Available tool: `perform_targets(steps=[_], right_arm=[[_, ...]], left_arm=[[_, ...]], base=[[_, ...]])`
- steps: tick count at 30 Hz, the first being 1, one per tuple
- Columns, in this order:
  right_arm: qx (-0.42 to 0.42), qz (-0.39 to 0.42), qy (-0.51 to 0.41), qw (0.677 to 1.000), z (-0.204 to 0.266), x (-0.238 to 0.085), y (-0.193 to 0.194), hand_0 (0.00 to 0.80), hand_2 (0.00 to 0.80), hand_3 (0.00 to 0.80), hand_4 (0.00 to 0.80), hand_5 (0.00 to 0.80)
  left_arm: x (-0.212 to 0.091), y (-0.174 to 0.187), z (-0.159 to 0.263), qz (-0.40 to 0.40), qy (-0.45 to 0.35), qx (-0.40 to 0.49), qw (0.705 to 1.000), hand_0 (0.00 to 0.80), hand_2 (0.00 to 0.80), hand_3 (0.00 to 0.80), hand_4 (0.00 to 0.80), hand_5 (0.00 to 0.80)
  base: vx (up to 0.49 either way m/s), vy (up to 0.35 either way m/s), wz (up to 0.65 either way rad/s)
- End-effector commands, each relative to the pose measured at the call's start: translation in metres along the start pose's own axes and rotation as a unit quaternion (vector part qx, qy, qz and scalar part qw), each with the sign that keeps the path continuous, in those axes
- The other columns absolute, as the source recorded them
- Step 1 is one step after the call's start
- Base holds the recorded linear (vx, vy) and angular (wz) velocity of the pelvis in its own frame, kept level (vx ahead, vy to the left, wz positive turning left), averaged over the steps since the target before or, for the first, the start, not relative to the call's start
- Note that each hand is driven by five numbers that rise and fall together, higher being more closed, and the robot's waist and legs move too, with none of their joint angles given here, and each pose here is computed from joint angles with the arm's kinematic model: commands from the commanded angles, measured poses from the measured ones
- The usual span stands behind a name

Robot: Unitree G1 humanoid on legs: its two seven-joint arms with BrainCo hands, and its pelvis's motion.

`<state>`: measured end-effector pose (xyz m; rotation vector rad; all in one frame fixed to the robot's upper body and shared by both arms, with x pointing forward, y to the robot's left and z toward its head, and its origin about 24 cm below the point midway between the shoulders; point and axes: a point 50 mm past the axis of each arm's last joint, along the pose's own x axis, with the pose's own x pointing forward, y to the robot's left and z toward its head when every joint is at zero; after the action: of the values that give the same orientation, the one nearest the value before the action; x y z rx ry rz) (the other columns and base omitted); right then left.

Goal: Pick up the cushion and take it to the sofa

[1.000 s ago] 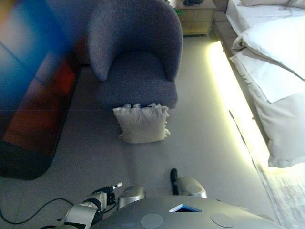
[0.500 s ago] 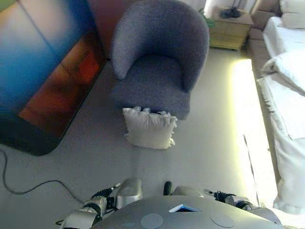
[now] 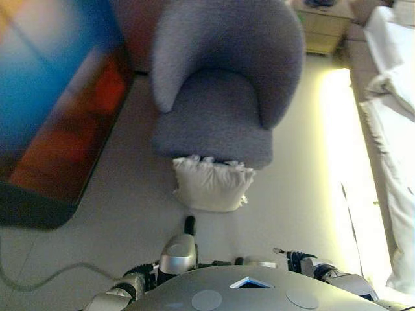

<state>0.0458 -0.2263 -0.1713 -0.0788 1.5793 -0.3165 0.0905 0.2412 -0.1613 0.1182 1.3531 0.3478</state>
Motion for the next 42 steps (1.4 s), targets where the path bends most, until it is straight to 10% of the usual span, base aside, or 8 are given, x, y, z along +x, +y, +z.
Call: perform_targets(steps=[1, 12, 23, 42], right_arm=[[0.043, -0.036, -0.030, 0.998, 0.015, -0.002, -0.017, 0.000, 0.000, 0.000, 0.000, 0.000], [-0.031, 0.007, -0.201, 0.979, 0.109, -0.030, -0.003, 0.000, 0.000, 0.000, 0.000, 0.000], [-0.029, -0.087, -0.327, 0.941, 0.146, -0.049, -0.051, 0.000, 0.000, 0.000, 0.000, 0.000], [0.025, -0.245, -0.642, 0.726, 0.264, -0.191, -0.040, 0.000, 0.000, 0.000, 0.000, 0.000]], left_arm=[[0.000, 0.006, -0.009, 0.026, 0.019, 0.038, 0.999, 0.000, 0.000, 0.000, 0.000, 0.000], [-0.012, 0.019, 0.092, 0.074, -0.126, -0.040, 0.989, 0.000, 0.000, 0.000, 0.000, 0.000], [-0.033, 0.000, 0.145, 0.131, -0.250, 0.155, 0.947, 0.000, 0.000, 0.000, 0.000, 0.000], [-0.087, 0.010, 0.229, 0.214, -0.396, -0.003, 0.893, 0.000, 0.000, 0.000, 0.000, 0.000]], base=[[0.094, 0.113, -0.13], [-0.145, -0.177, -0.33], [-0.038, -0.112, 0.12], [-0.067, 0.122, 0.06]])
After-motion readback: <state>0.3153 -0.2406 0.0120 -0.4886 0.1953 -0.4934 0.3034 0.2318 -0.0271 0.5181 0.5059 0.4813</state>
